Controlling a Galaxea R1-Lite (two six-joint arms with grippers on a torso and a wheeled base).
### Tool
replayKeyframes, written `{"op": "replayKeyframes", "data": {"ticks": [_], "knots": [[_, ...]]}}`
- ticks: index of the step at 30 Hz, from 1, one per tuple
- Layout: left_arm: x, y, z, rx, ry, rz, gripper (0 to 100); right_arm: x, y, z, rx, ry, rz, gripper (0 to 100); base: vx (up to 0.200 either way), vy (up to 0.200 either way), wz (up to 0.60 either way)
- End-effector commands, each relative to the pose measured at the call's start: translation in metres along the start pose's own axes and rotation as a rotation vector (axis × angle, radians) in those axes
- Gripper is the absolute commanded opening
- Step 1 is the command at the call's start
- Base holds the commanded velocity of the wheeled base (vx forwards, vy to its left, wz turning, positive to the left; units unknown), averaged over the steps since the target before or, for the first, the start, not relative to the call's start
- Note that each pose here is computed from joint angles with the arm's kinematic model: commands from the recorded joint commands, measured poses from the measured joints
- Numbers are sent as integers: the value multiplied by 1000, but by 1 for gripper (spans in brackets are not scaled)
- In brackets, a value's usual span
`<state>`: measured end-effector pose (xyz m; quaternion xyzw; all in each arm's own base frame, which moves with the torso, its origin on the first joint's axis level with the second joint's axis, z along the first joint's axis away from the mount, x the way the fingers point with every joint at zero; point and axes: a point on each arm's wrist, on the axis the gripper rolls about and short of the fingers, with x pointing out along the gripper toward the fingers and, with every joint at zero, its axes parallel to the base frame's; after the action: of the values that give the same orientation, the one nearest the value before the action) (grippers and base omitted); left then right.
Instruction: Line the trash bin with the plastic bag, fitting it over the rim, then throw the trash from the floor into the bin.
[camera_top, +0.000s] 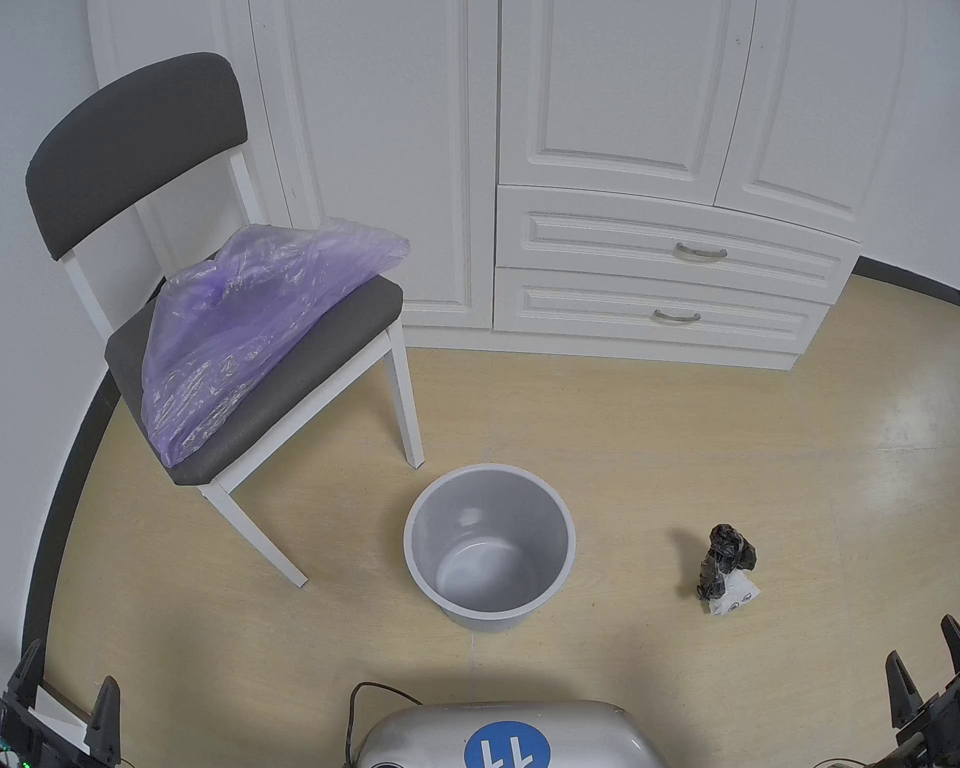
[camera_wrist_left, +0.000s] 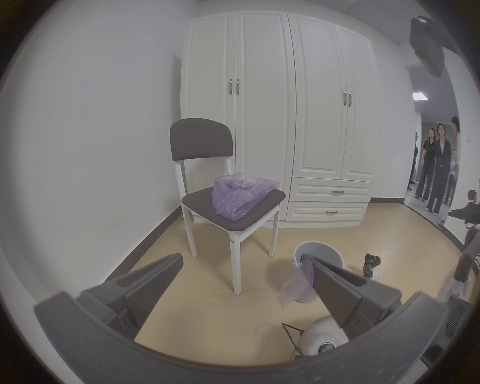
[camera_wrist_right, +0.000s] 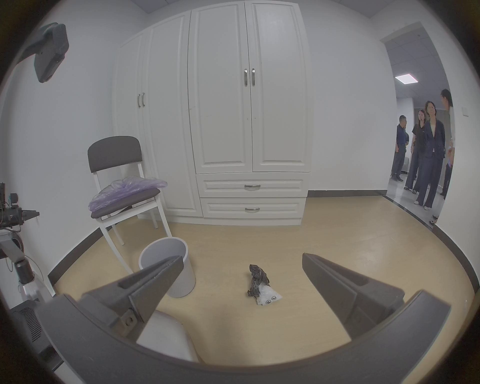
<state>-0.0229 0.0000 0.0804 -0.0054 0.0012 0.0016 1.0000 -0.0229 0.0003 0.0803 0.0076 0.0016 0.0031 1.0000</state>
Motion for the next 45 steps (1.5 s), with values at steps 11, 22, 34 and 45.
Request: {"op": "replayKeyframes", "data": {"ticks": [11, 22, 34, 45], "knots": [[0, -1, -5, 77, 0, -43, 100, 0, 0, -5, -61, -2, 5, 100, 0, 0, 0], [0, 0, -4, -17, -1, 1, 100, 0, 0, -4, 12, -8, -14, 100, 0, 0, 0], [-12, -1, 45, -46, -271, -48, 100, -1, 0, 5, 9, -66, -5, 100, 0, 0, 0], [1, -2, 73, 2, -91, -69, 100, 29, 4, 84, 67, -18, 107, 100, 0, 0, 0]]}}
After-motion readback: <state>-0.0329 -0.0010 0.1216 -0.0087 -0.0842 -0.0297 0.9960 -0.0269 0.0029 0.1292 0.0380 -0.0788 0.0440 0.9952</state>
